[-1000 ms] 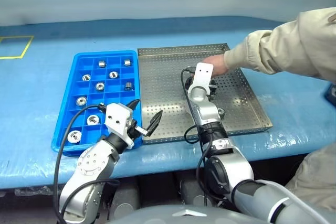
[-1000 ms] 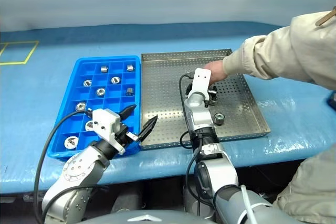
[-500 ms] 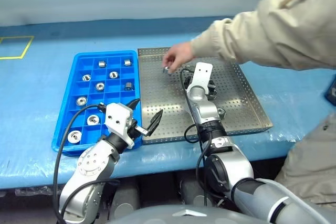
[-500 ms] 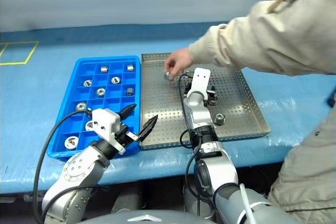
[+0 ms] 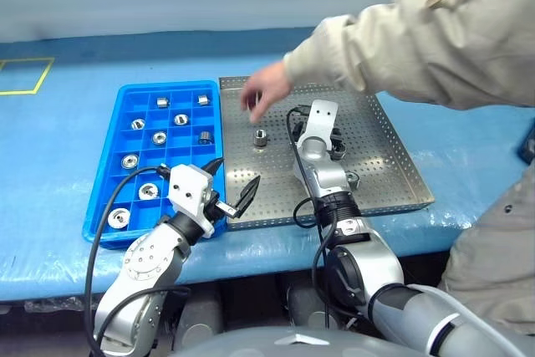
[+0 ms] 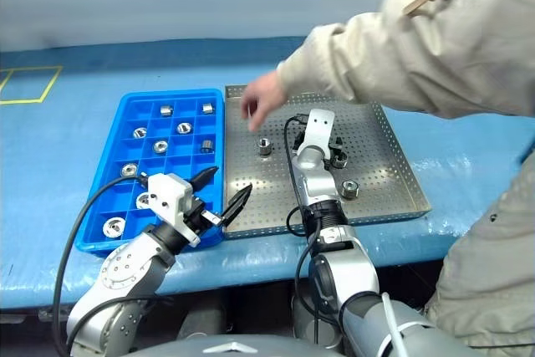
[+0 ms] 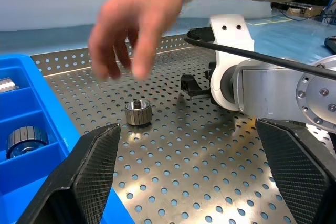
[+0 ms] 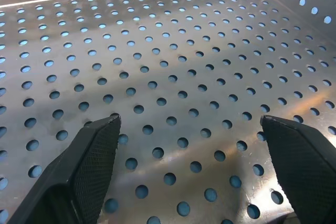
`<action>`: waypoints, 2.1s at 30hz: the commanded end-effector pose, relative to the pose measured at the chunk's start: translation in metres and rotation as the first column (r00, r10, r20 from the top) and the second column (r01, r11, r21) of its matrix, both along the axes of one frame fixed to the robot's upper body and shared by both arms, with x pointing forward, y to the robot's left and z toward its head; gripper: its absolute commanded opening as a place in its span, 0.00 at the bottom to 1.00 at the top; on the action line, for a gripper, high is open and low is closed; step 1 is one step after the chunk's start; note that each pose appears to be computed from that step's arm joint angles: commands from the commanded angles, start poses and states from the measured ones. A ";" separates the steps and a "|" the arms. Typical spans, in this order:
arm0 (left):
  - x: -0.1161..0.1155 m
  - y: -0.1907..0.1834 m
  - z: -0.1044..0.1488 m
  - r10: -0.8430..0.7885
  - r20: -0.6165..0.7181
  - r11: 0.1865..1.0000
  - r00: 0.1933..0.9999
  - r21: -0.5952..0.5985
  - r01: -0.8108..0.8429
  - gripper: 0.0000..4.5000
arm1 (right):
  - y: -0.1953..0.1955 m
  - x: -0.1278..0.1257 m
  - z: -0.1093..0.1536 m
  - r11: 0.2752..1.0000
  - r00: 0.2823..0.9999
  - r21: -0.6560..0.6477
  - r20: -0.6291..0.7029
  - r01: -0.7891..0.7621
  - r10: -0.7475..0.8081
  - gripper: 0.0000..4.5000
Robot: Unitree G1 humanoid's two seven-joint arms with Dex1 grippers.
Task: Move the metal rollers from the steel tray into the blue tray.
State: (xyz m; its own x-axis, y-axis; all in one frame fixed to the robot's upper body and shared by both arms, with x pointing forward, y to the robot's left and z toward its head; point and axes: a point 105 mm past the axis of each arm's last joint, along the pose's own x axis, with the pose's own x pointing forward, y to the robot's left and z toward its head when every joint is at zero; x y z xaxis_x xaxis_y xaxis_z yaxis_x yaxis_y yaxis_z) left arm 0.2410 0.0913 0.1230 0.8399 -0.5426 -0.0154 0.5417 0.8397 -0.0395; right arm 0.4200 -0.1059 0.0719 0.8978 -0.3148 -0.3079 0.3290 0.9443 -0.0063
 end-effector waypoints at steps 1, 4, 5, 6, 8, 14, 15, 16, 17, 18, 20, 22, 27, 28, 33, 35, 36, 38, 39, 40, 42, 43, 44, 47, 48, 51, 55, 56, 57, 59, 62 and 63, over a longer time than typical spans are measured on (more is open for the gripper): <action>-0.002 -0.003 0.007 -0.014 0.034 1.000 0.999 -0.019 0.014 1.00 | 0.028 0.007 0.028 0.995 0.991 0.031 0.100 -0.095 0.092 1.00; -0.003 -0.002 0.008 -0.011 0.040 1.000 0.999 -0.018 0.012 1.00 | 0.044 0.007 0.040 0.978 0.967 0.027 0.163 -0.205 0.198 1.00; -0.003 -0.001 0.008 -0.010 0.043 1.000 0.999 -0.017 0.011 1.00 | 0.050 0.007 0.046 0.969 0.954 0.026 0.186 -0.245 0.236 1.00; -0.003 0.000 0.008 -0.006 0.045 1.000 0.999 -0.016 0.007 1.00 | 0.059 0.006 0.051 0.953 0.934 0.034 0.211 -0.302 0.288 1.00; -0.003 0.002 0.009 0.009 0.054 1.000 0.999 -0.012 -0.008 1.00 | 0.076 0.003 0.059 0.912 0.889 0.034 0.242 -0.408 0.389 1.00; -0.005 0.013 0.008 0.062 0.075 0.998 0.995 0.017 -0.064 1.00 | 0.108 -0.009 0.066 0.791 0.768 0.014 0.248 -0.612 0.590 1.00; -0.005 0.014 0.008 0.068 0.076 0.997 0.995 0.026 -0.071 1.00 | 0.110 -0.010 0.064 0.782 0.762 0.018 0.240 -0.623 0.602 1.00; -0.006 0.016 0.007 0.073 0.075 0.996 0.994 0.038 -0.076 1.00 | 0.111 -0.011 0.061 0.776 0.758 0.019 0.231 -0.630 0.610 1.00; -0.006 0.017 0.006 0.075 0.074 0.996 0.994 0.045 -0.078 1.00 | 0.111 -0.012 0.059 0.774 0.757 0.019 0.222 -0.633 0.614 1.00; -0.007 0.018 0.005 0.076 0.071 0.996 0.995 0.048 -0.079 1.00 | 0.112 -0.012 0.056 0.771 0.757 0.020 0.212 -0.636 0.619 1.00; -0.008 0.019 0.004 0.077 0.066 0.996 0.995 0.047 -0.080 1.00 | 0.112 -0.013 0.051 0.769 0.756 0.022 0.198 -0.639 0.623 1.00; -0.009 0.019 0.004 0.078 0.064 0.996 0.995 0.044 -0.080 1.00 | 0.110 -0.012 0.045 0.774 0.766 0.041 0.183 -0.632 0.616 1.00; -0.010 0.019 0.003 0.079 0.061 0.996 0.995 0.041 -0.082 1.00 | 0.103 -0.012 0.030 0.792 0.791 0.064 0.144 -0.607 0.594 1.00; -0.010 0.019 0.003 0.078 0.061 0.996 0.995 0.041 -0.081 1.00 | 0.103 -0.013 0.024 0.790 0.792 0.075 0.126 -0.608 0.597 1.00; -0.010 0.018 0.003 0.072 0.060 0.997 0.996 0.038 -0.074 1.00 | 0.105 -0.020 0.004 0.785 0.789 0.084 0.067 -0.614 0.610 1.00; -0.010 0.017 0.003 0.069 0.060 0.997 0.996 0.037 -0.072 1.00 | 0.104 -0.022 -0.001 0.783 0.787 0.087 0.056 -0.616 0.614 1.00; -0.010 0.017 0.003 0.068 0.059 0.997 0.996 0.037 -0.070 1.00 | 0.104 -0.023 -0.003 0.781 0.786 0.089 0.051 -0.618 0.616 1.00; -0.010 0.017 0.003 0.066 0.059 0.997 0.996 0.036 -0.069 1.00 | 0.103 -0.024 -0.006 0.781 0.786 0.089 0.043 -0.618 0.617 0.86; -0.010 0.017 0.003 0.066 0.059 0.997 0.996 0.035 -0.068 1.00 | 0.103 -0.024 -0.006 0.780 0.785 0.089 0.043 -0.619 0.618 0.80; -0.010 0.017 0.003 0.066 0.059 0.997 0.996 0.035 -0.068 1.00 | 0.103 -0.024 -0.006 0.778 0.782 0.088 0.046 -0.623 0.621 0.72; -0.010 0.016 0.003 0.066 0.059 0.997 0.996 0.034 -0.068 1.00 | 0.103 -0.024 -0.003 0.773 0.778 0.086 0.055 -0.628 0.626 0.57; -0.010 0.016 0.003 0.066 0.059 0.997 0.996 0.033 -0.069 1.00 | 0.104 -0.024 -0.001 0.771 0.775 0.085 0.061 -0.631 0.628 0.49; -0.010 0.016 0.003 0.067 0.060 0.997 0.996 0.032 -0.069 1.00 | 0.105 -0.024 0.001 0.768 0.773 0.086 0.068 -0.635 0.631 0.42; -0.010 0.017 0.003 0.071 0.061 0.997 0.996 0.030 -0.073 1.00 | 0.110 -0.026 0.013 0.744 0.746 0.069 0.101 -0.665 0.658 0.38; -0.009 0.017 0.003 0.074 0.062 0.997 0.995 0.030 -0.076 1.00 | 0.114 -0.027 0.021 0.730 0.730 0.057 0.119 -0.681 0.673 0.38; -0.009 0.019 0.004 0.089 0.066 0.995 0.994 0.030 -0.091 1.00 | 0.128 -0.032 0.051 0.667 0.654 -0.008 0.189 -0.745 0.732 0.38; -0.009 0.027 0.005 0.150 0.079 0.988 0.986 0.036 -0.153 1.00 | 0.152 -0.045 0.095 0.542 0.502 -0.106 0.265 -0.833 0.823 0.38; -0.009 0.028 0.005 0.160 0.082 0.986 0.984 0.036 -0.163 1.00 | 0.156 -0.047 0.099 0.523 0.481 -0.110 0.270 -0.845 0.834 0.38; -0.009 0.031 0.006 0.178 0.090 0.983 0.980 0.036 -0.181 1.00 | 0.160 -0.050 0.103 0.500 0.457 -0.112 0.275 -0.859 0.846 0.38; -0.011 0.039 0.007 0.230 0.112 0.970 0.967 0.049 -0.237 1.00 | 0.174 -0.057 0.109 0.435 0.393 -0.114 0.276 -0.893 0.877 0.38; -0.012 0.049 0.009 0.294 0.135 0.951 0.946 0.059 -0.304 1.00 | 0.187 -0.064 0.109 0.368 0.328 -0.125 0.259 -0.921 0.908 0.38; -0.013 0.052 0.010 0.315 0.139 0.944 0.939 0.059 -0.325 1.00 | 0.192 -0.067 0.106 0.342 0.304 -0.129 0.247 -0.931 0.920 0.38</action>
State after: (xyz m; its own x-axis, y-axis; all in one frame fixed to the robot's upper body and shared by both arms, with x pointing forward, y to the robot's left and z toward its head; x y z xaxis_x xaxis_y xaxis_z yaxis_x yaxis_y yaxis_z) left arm 0.2310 0.1406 0.1128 0.9616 -0.2740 -0.0130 0.2743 0.9598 0.0603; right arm 0.3648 0.0630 0.1553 0.6907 0.7169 -0.0951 -0.7219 0.6912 -0.0322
